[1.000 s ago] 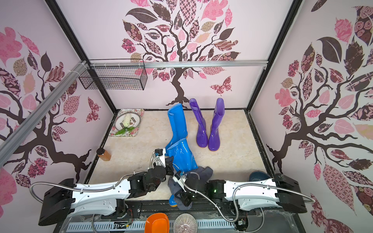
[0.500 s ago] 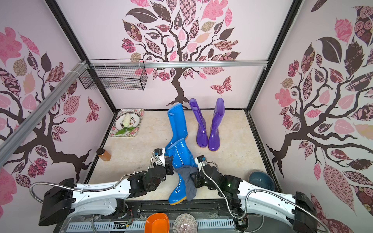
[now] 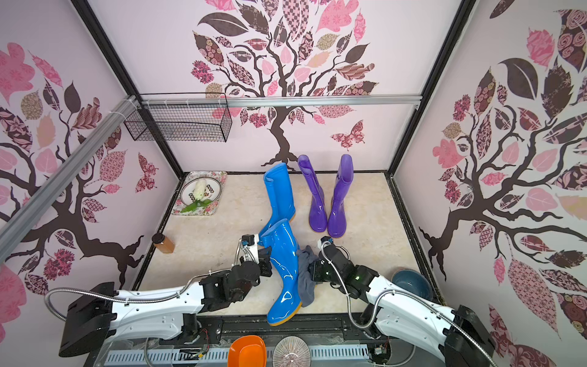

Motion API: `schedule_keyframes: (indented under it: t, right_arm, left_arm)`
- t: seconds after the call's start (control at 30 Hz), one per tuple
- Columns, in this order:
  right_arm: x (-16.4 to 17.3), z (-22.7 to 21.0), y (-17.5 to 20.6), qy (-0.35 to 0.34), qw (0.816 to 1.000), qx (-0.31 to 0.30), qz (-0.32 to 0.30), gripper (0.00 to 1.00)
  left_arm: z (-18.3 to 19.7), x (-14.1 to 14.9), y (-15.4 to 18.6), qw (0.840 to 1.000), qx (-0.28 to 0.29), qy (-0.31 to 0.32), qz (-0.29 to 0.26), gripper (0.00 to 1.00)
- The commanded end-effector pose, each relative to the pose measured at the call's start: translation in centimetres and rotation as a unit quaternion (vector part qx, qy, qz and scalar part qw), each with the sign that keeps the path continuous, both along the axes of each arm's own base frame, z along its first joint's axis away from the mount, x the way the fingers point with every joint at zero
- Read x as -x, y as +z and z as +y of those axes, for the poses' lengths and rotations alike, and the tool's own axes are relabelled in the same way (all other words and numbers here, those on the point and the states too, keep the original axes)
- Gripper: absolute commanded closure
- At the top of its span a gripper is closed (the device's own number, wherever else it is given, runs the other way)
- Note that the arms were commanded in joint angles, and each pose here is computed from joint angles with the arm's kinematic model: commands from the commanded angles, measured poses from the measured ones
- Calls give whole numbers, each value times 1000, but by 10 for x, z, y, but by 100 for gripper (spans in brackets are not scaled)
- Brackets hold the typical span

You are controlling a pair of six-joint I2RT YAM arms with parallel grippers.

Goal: Wipe the rubber boots with a cloth
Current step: Wipe the dirt off the rubber boot.

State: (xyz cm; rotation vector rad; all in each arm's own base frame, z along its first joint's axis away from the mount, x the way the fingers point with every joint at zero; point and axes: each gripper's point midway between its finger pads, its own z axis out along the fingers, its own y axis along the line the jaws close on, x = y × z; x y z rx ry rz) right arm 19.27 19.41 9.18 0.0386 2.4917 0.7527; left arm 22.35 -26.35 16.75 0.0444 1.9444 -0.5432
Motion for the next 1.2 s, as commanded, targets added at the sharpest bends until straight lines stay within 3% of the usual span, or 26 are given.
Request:
schedule_keyframes:
  t: [0.0,0.1,0.2,0.33,0.47,0.57,0.7,0.87,0.97,1.17]
  right_arm:
    - [-13,-53,-17,-99,994,37,18,100]
    - [-22,-70,-17,-119,992,-5,45,100]
    - [-31,-75,6,-120,992,16,26,100]
    - [-33,-64,24,-97,995,-7,18,100]
    - [-22,-56,-15,-80,996,-19,46,100]
    - [-20,-78,-47,-117,990,38,66,100]
    - [-21,-88,-47,-138,985,67,81,100]
    - [-28,-47,25,-64,997,35,13,100]
    - [-10,1,53,11,1000,-14,-10,100]
    - [0,52,36,85,994,-68,-4,100]
  left_arm:
    - [2,4,-2,1000,13,-6,5,100]
    - [6,6,-5,1000,13,-5,6,100]
    - [7,6,-3,1000,14,-5,5,100]
    - [7,6,-4,1000,12,-5,5,100]
    - [5,6,-4,1000,12,-7,6,100]
    - [5,6,-6,1000,11,-7,7,100]
    - [5,6,-7,1000,9,-9,8,100]
    - [3,6,-7,1000,14,-10,9,100]
    - [-1,6,-5,1000,20,-14,8,100]
    - [-9,9,0,999,31,-31,6,100]
